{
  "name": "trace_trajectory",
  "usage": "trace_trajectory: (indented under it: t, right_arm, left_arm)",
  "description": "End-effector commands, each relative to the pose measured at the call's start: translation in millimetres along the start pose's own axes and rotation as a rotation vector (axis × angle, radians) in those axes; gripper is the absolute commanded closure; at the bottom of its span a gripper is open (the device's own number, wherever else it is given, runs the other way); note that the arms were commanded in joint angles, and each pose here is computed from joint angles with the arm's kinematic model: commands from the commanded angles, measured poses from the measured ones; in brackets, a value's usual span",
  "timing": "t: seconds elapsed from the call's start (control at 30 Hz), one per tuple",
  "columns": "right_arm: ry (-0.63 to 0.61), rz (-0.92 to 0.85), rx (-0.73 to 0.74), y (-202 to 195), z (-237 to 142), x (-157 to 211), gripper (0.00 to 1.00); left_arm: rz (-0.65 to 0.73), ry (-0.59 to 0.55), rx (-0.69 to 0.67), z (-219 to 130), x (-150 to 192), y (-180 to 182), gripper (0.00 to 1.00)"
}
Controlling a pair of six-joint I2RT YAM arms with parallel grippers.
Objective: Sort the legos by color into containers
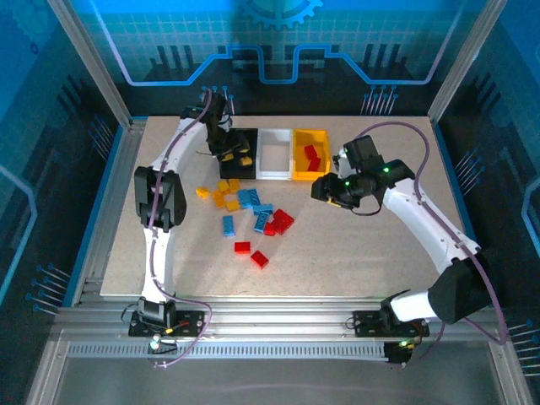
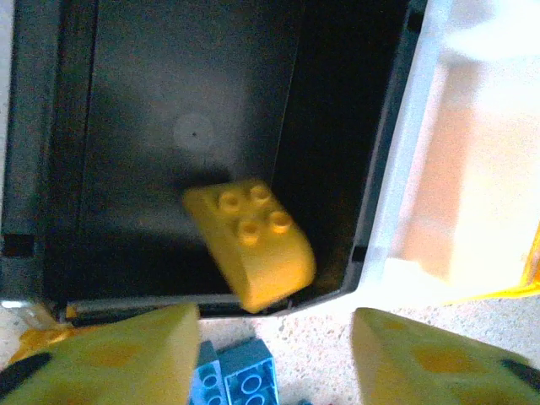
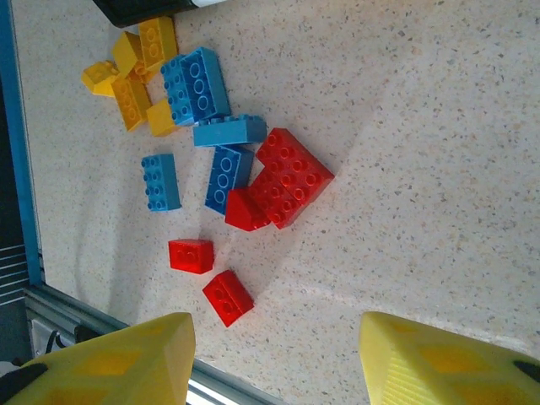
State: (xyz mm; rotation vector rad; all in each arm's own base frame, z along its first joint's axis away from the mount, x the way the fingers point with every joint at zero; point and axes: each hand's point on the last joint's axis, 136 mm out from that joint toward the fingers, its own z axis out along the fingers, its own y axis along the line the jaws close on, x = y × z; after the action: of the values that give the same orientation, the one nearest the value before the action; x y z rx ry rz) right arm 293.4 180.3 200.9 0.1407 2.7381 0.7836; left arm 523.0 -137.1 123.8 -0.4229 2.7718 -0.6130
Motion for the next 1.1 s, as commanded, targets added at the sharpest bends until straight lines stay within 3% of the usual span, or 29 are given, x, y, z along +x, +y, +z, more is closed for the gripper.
trace_trajectory:
  t: [0.0, 0.1, 0.27, 0.53, 0.73, 1.07]
  right_arm:
    - [0.029, 0.02, 0.033, -4, 1, 7, 0.44]
    - [0.028, 0.018, 0.034, -1, 3, 4, 0.44]
    - [0.036, -0.004, 0.035, 6, 9, 4, 0.44]
    - [0.091, -0.085, 0.047, 20, 29, 15, 0.43]
    - [0.137, -0.118, 0.037, 28, 44, 17, 0.43]
    - [0.161, -0.142, 0.039, 33, 53, 16, 0.42]
  left_arm:
    - [-0.013, -0.003, 0.003, -6, -8, 6, 0.44]
    - [-0.013, -0.009, 0.011, -12, -8, 4, 0.43]
    - [-0.01, -0.066, 0.001, -53, -4, 4, 0.41]
    - [-0.181, -0.033, -0.17, -87, 42, 91, 0.34]
    - [-0.26, 0.04, -0.224, -69, 69, 134, 0.3]
    - [-0.504, 0.103, -0.193, -18, 76, 152, 0.29]
